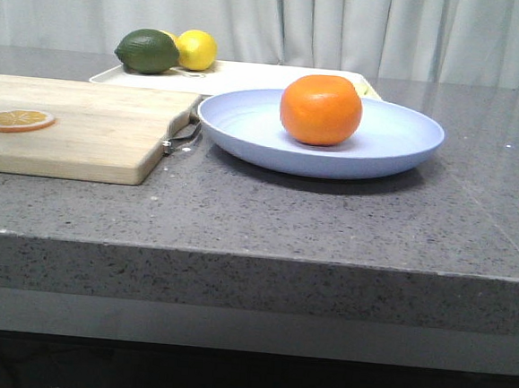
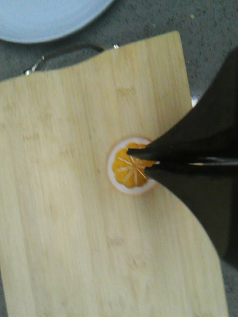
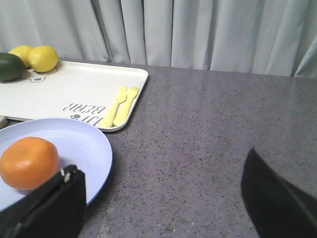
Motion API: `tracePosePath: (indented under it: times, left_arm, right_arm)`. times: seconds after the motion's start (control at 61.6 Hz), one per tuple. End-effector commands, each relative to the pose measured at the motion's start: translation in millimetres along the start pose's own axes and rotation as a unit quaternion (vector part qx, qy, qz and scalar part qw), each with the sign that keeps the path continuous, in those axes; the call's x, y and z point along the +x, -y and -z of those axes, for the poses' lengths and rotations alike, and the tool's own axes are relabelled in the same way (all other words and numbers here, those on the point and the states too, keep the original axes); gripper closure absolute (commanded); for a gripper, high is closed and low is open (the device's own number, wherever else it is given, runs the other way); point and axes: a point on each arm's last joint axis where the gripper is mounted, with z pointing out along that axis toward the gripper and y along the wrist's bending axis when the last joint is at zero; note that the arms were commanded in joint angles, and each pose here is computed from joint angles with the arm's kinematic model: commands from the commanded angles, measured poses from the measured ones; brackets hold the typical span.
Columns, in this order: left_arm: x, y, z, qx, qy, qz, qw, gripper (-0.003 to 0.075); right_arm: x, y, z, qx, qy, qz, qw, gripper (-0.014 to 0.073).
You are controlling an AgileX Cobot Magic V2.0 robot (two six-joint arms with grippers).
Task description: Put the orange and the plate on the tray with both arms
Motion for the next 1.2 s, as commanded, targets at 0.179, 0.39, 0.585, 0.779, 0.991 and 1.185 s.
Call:
tracePosePath:
  times: [0.179,0.39,0.585,0.779,0.991,1.185]
  left_arm:
    - [70.6,-28.5,53.4,-0.036,0.167,0.055,0.984,0.0738]
    - [138.7,-26.1,73.0,-0.046,0.260,0.054,0.963,0.0738]
    - [197.6,-20.5,82.5,-0.046,0.358,0.048,0.931,0.0738]
    - [242.5,-15.6,82.0,-0.033,0.432,0.052,0.900,0.0738]
    - [254.9,-14.0,87.2,-0.029,0.486,0.050,0.872,0.0738]
    - [254.7,-14.0,87.5,-0.029,0.488,0.050,0.871,0.0738]
  right_arm:
    - [-19.5,0.8,3.5,0.005,0.059,0.002,0.998,-0.0046]
    - [-19.5,0.8,3.5,0.005,0.059,0.002,0.998,-0.0046]
    - [-19.5,0.8,3.5,0.005,0.059,0.002,0.998,-0.0046]
    - [-16.1,0.5,3.2,0.003,0.040,0.002,0.999,-0.0046]
    - [-15.2,-0.9,-5.8,-0.004,-0.004,-0.016,1.000,-0.0046]
    - [-19.9,-4.4,-47.2,-0.021,-0.080,-0.082,0.993,-0.0046]
